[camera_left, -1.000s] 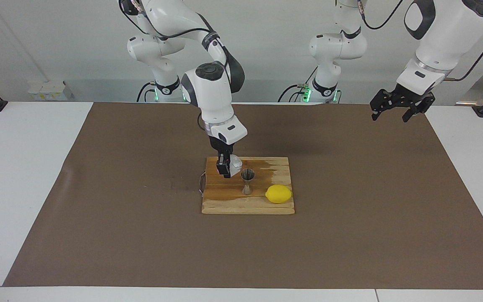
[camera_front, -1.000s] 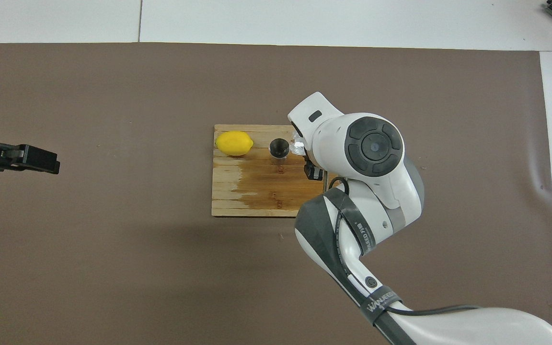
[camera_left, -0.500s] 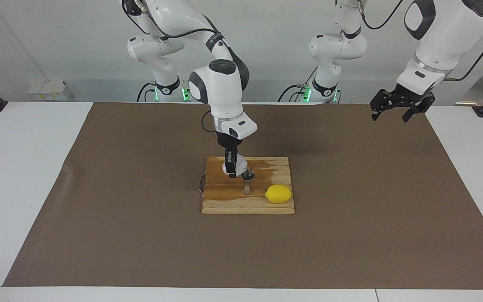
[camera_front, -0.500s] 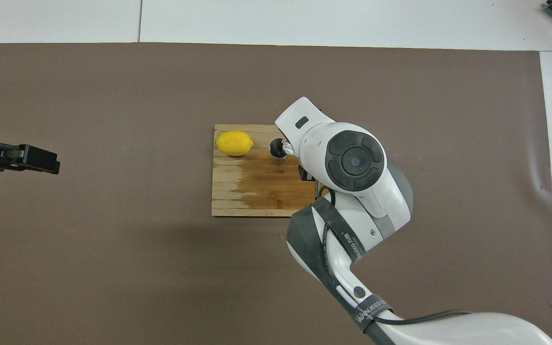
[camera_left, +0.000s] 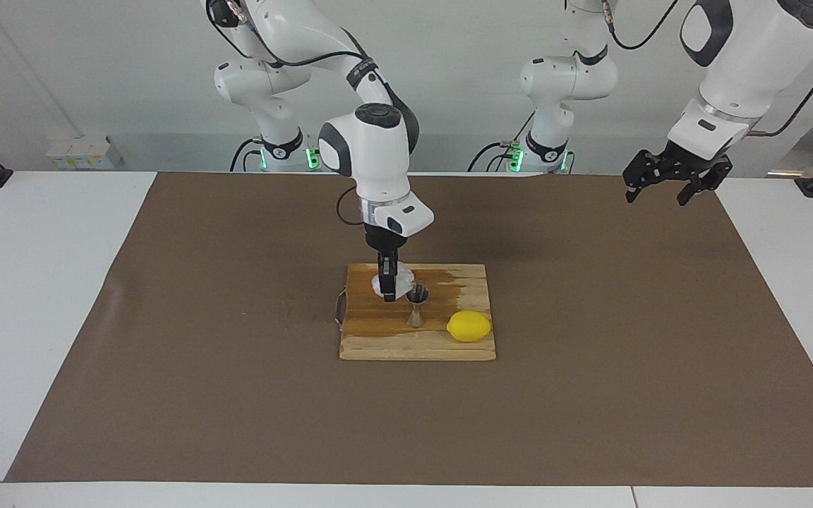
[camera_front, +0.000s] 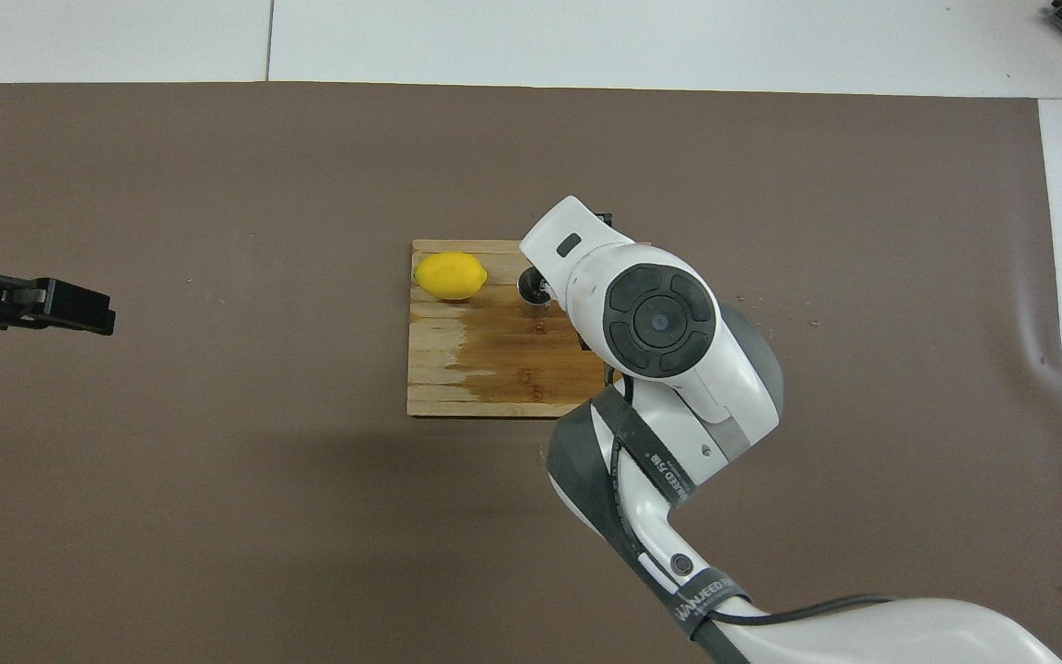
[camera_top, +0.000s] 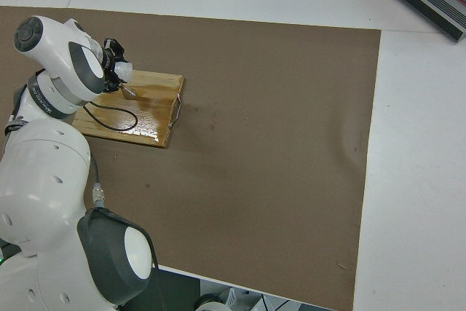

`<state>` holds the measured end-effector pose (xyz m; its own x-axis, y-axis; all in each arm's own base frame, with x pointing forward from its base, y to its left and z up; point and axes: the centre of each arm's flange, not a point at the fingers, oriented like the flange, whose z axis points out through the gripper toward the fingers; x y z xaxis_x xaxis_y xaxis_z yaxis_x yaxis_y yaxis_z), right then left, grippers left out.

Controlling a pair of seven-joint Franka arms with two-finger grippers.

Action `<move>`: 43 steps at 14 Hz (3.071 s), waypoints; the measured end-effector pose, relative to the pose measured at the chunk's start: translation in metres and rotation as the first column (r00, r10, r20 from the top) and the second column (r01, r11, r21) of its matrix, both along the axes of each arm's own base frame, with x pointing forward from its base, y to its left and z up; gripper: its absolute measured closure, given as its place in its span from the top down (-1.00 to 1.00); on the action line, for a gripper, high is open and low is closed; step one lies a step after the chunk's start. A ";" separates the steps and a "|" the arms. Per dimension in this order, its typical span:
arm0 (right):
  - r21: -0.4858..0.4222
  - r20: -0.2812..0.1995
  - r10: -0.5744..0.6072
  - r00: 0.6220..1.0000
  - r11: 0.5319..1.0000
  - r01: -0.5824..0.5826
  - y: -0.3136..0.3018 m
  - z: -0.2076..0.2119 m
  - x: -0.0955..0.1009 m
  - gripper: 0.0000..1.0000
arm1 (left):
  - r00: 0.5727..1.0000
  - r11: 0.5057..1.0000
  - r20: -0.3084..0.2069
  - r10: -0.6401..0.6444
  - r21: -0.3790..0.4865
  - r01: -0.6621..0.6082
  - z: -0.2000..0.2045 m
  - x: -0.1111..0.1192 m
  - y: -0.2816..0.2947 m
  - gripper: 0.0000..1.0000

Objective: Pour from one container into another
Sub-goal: 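Tilt the clear cup with the right gripper above the dark cup, then carry the clear cup back and lower it onto the table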

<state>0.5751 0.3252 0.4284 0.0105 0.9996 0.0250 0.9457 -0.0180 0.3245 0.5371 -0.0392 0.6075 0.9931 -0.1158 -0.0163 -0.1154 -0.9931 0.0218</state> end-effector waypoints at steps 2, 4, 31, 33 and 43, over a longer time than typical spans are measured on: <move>-0.002 0.000 0.003 1.000 1.000 -0.003 0.001 -0.001 -0.001 -0.02 | 1.000 1.000 0.000 0.000 0.000 0.000 0.000 0.000 0.000 1.00; -0.002 0.000 0.012 1.000 1.000 -0.012 0.006 -0.001 -0.004 -0.02 | 1.000 1.000 0.000 0.000 0.000 0.000 0.000 0.000 0.000 1.00; 0.464 -0.105 -0.034 0.994 0.882 0.079 -0.146 -0.016 0.045 -0.02 | 1.000 1.000 0.000 0.000 0.000 0.000 0.000 0.000 0.000 1.00; 0.513 -0.114 -0.037 0.993 0.854 0.091 -0.188 -0.038 0.039 -0.02 | 1.000 1.000 0.000 0.000 0.000 0.000 0.000 0.000 0.000 1.00; 0.564 -0.127 0.015 0.992 0.823 0.059 -0.306 -0.146 -0.026 -0.02 | 1.000 1.000 0.000 0.000 0.000 0.000 0.000 0.000 0.000 1.00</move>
<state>0.5489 0.0194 0.2825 0.0725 0.8090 0.5833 0.9736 -0.1843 0.1347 0.5371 -0.0392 0.6075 0.9931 -0.1158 -0.0163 -0.1154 -0.9931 0.0218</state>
